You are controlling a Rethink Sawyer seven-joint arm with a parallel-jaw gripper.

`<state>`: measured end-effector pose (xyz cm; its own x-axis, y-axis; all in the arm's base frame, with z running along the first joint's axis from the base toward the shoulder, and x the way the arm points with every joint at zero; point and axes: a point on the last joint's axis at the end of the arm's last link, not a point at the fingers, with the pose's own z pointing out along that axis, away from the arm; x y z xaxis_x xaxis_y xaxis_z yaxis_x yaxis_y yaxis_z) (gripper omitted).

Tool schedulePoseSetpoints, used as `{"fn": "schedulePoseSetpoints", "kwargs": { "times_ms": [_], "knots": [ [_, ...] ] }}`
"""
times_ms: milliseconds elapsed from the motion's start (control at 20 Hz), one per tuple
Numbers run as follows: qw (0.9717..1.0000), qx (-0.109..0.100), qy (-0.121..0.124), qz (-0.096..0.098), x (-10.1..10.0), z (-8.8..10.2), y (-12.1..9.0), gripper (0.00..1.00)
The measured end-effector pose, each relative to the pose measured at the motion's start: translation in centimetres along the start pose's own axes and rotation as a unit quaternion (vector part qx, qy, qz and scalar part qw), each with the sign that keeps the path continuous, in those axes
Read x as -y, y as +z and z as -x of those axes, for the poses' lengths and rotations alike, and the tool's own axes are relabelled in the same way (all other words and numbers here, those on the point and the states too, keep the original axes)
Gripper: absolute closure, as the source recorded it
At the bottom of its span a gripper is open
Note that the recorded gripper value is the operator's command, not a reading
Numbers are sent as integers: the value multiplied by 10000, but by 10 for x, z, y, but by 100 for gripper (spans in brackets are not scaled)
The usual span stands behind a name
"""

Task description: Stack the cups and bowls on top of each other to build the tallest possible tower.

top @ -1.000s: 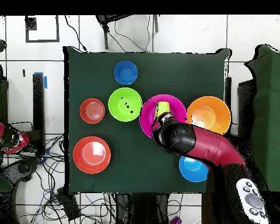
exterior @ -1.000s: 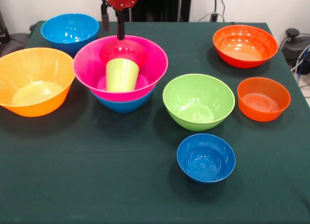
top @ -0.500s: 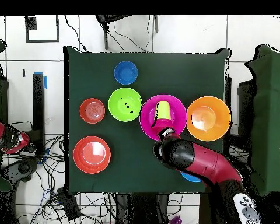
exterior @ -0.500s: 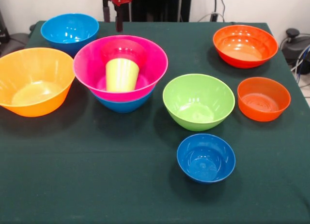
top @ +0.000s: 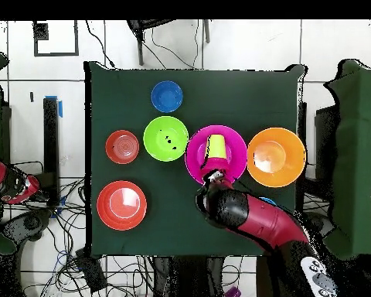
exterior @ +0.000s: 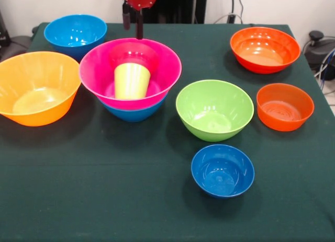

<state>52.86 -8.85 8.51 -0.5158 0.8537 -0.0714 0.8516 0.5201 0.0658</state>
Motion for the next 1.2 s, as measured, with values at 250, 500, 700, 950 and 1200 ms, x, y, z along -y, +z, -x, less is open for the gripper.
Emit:
{"fn": "schedulePoseSetpoints", "kwargs": {
  "times_ms": [250, 500, 700, 950, 1200],
  "knots": [
    [9999, 77, 13, 148, -7, -4, 1, 0],
    [9998, 77, -12, 187, -11, -6, 1, 0],
    [9998, 77, -12, 187, -11, -6, 1, 0],
    [9998, 88, -12, 194, -11, -5, 1, 0],
    [9996, 152, -10, 238, -12, -4, 3, 0]
  ]
}}
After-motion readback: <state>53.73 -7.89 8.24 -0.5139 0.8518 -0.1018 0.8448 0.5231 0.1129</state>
